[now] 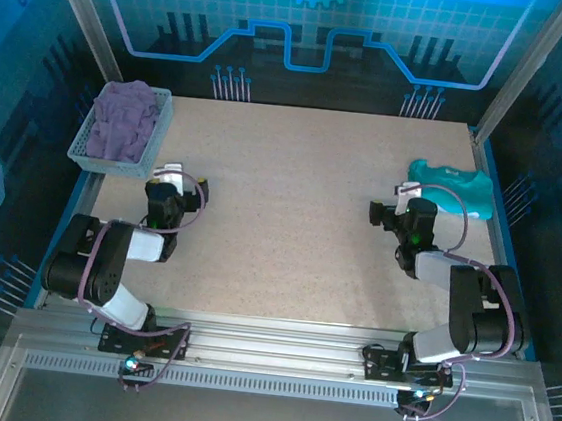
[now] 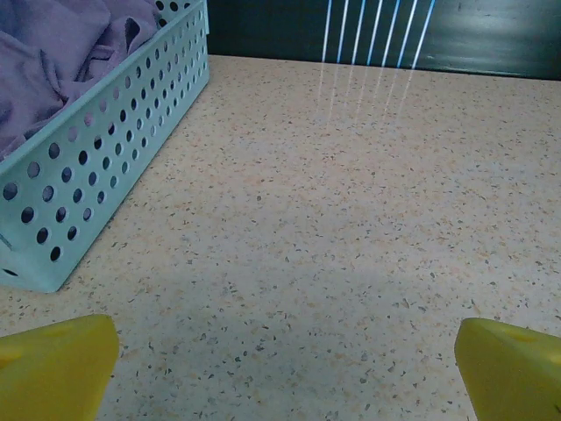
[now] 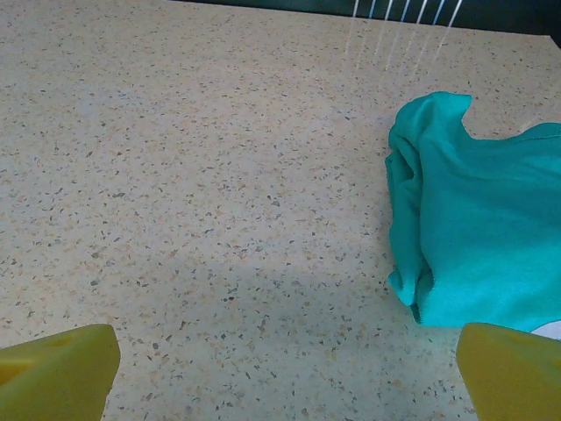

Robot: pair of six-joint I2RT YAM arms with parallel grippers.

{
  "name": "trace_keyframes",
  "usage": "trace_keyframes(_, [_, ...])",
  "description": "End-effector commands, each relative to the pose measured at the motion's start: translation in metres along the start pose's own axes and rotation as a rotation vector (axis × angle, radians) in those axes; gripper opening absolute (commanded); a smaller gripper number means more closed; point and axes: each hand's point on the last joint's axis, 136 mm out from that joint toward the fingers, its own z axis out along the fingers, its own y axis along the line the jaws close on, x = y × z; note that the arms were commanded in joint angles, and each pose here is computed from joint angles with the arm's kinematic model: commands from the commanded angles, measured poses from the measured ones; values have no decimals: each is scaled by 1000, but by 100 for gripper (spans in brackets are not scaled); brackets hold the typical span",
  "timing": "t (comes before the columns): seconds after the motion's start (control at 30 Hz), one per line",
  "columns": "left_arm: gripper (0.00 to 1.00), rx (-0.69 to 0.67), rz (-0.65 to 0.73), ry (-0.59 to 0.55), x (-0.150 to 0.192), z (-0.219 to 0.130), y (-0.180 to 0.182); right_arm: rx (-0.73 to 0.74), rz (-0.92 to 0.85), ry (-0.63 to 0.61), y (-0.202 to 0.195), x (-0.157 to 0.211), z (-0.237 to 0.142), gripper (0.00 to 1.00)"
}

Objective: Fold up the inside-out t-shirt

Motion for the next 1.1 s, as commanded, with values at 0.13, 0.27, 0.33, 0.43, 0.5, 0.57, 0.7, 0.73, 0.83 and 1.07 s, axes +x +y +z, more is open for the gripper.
trace_keyframes(0.13, [99,15,-10,-9,1,-1,1,-10,-12,-20,3,-8,3,100])
trace_keyframes(0.27, [99,15,-10,-10,1,-1,0,-10,-12,-19,3,-8,3,100])
trace_keyframes(0.33, [99,14,-10,-10,1,-1,1,-11,-12,-19,4,-8,2,100])
trace_keyframes(0.43, [99,14,-10,-9,1,-1,1,-10,-11,-18,3,-8,3,100])
trace_keyframes(0.5, [99,16,-11,-9,1,-1,0,-10,-12,-19,3,-8,3,100])
trace_keyframes(0.57, [99,16,-11,-9,1,-1,0,-15,-10,-17,4,-8,3,100])
trace_keyframes(0.7, [99,16,-11,-9,1,-1,0,-19,-6,-14,3,-7,3,100])
trace_keyframes(0.73, [99,16,-11,-8,1,-1,0,-19,-4,-15,3,-8,3,100])
trace_keyframes(0.83, [99,3,-24,-20,-7,-7,3,43,15,3,-7,-15,1,100])
trace_keyframes(1.07, [99,-75,-246,11,-58,-50,18,79,253,-4,-27,-57,-49,100])
